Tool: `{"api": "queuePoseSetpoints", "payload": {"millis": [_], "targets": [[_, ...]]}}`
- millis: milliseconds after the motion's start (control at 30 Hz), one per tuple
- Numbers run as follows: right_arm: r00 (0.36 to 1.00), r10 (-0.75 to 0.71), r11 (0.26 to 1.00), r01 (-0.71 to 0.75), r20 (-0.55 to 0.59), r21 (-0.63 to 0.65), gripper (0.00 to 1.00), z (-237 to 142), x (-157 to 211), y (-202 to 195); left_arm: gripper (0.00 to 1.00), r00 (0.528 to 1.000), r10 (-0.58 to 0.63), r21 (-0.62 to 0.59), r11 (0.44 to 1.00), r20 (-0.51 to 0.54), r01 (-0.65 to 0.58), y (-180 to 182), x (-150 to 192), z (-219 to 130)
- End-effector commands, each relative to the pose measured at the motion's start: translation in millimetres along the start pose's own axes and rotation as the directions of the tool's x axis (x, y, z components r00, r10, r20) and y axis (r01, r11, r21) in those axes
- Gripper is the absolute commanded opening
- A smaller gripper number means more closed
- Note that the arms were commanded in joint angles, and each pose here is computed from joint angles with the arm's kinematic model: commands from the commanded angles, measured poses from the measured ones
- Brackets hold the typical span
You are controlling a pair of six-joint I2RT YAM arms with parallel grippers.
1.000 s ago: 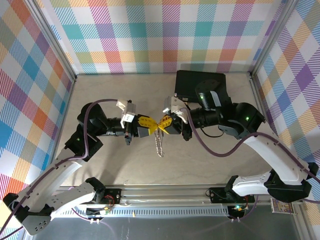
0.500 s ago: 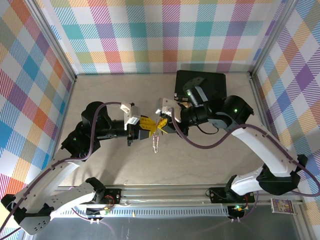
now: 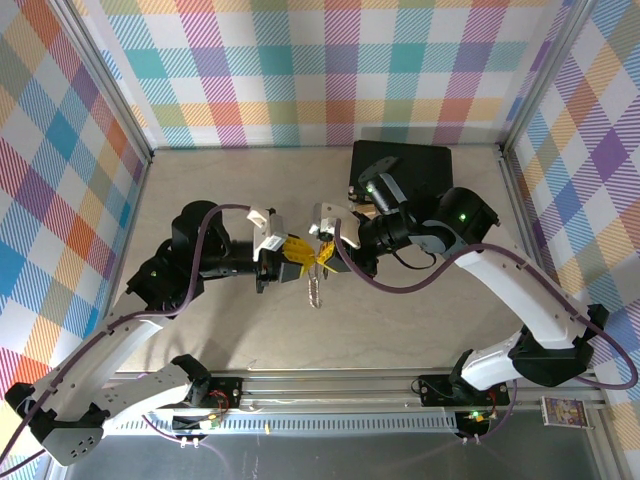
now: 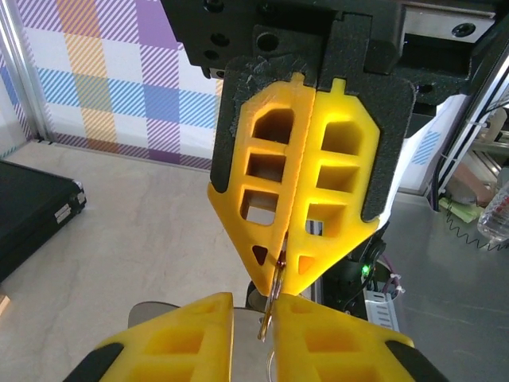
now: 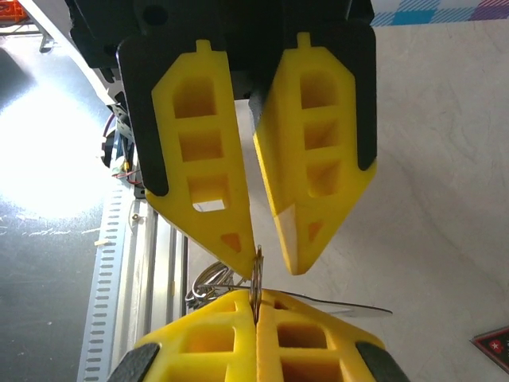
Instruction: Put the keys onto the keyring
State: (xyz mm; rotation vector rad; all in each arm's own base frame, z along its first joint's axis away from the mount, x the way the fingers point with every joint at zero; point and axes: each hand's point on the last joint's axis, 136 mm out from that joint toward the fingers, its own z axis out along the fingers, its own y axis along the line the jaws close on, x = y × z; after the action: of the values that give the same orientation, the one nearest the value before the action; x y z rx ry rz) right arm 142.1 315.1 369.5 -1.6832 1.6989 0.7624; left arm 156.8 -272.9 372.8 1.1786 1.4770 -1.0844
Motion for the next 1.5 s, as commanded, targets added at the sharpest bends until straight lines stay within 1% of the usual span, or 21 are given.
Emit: {"api": "queuePoseSetpoints", "payload": {"millis": [0,67,133,167,267,333,467,567,733,800,933,1033,1067,1133,1200,1233,1300,1333,1400,1467], "targets": [[0.999,-0.022,0.999,0.024,0.041,-0.043,0.00,-4,-10,10,0.19,0.998,0.036,0.028,0.999,0.044,-0.037,-4,-12,3],[0.999,-0.020,0.999,0.022,0.035,-0.048,0.00,-3,-9,10,0.10,0.998,0.037,0.031,0.999,0.045,-0.038,-4,-13,4],[0.999,-0.020,0.998,0.021,0.033,-0.053,0.00,-3,-8,11,0.02,0.998,0.040,0.027,0.999,0.048,-0.041,-3,-13,3],[0.999,-0.020,0.998,0.022,0.033,-0.052,0.00,-3,-8,11,0.00,0.998,0.041,0.027,0.999,0.049,-0.043,-3,-14,3],[0.999,-0.020,0.999,0.022,0.034,-0.046,0.00,-4,-9,11,0.00,0.997,0.045,0.029,0.998,0.059,-0.047,-5,-16,2],[0.999,-0.014,0.999,0.015,0.036,-0.032,0.00,-5,-9,9,0.00,0.995,0.047,0.031,0.998,0.084,-0.050,-7,-21,0],[0.997,-0.002,1.000,0.002,0.071,-0.004,0.14,-8,-12,7,0.00,0.984,0.021,0.064,0.997,0.178,-0.033,-12,-35,-2],[0.993,0.000,1.000,-0.003,0.116,0.023,0.18,-13,-16,5,0.00,0.972,-0.005,0.097,0.995,0.234,-0.019,-15,-42,-2],[0.987,-0.006,0.999,-0.003,0.163,0.053,0.17,-19,-23,4,0.00,0.964,-0.023,0.129,0.992,0.266,-0.012,-19,-47,-3],[0.985,-0.009,0.998,-0.001,0.171,0.060,0.13,-20,-24,3,0.00,0.963,-0.026,0.141,0.990,0.268,-0.012,-22,-48,-4],[0.982,-0.016,0.997,0.002,0.189,0.079,0.09,-23,-27,2,0.00,0.958,-0.026,0.157,0.987,0.286,-0.020,-29,-52,-10],[0.978,-0.025,0.996,0.006,0.207,0.093,0.02,-27,-29,1,0.00,0.957,-0.026,0.158,0.987,0.290,-0.021,-31,-52,-12],[0.977,-0.030,0.995,0.009,0.209,0.099,0.00,-27,-30,0,0.00,0.957,-0.028,0.157,0.987,0.289,-0.019,-31,-50,-12],[0.976,-0.043,0.993,0.019,0.213,0.116,0.00,-29,-30,-1,0.00,0.959,-0.033,0.147,0.989,0.281,-0.009,-29,-46,-11],[0.977,-0.054,0.992,0.029,0.206,0.122,0.00,-28,-29,-2,0.00,0.967,-0.029,0.110,0.994,0.253,0.001,-24,-37,-10],[0.979,-0.057,0.992,0.034,0.193,0.120,0.00,-27,-27,-2,0.02,0.974,-0.022,0.081,0.997,0.227,0.004,-20,-31,-9],[0.986,-0.060,0.993,0.043,0.158,0.110,0.00,-23,-23,-3,0.14,0.985,-0.004,0.025,1.000,0.174,-0.001,-12,-21,-8],[0.988,-0.065,0.993,0.051,0.138,0.103,0.00,-20,-22,-4,0.17,0.989,0.001,0.008,1.000,0.146,-0.003,-9,-15,-7],[0.995,-0.059,0.995,0.052,0.085,0.081,0.00,-13,-17,-6,0.20,0.994,0.013,-0.025,1.000,0.106,-0.010,-5,-10,-8],[0.998,-0.061,0.996,0.059,0.032,0.061,0.00,-5,-11,-5,0.20,0.997,0.024,-0.034,0.999,0.075,-0.021,-4,-8,-8]]}}
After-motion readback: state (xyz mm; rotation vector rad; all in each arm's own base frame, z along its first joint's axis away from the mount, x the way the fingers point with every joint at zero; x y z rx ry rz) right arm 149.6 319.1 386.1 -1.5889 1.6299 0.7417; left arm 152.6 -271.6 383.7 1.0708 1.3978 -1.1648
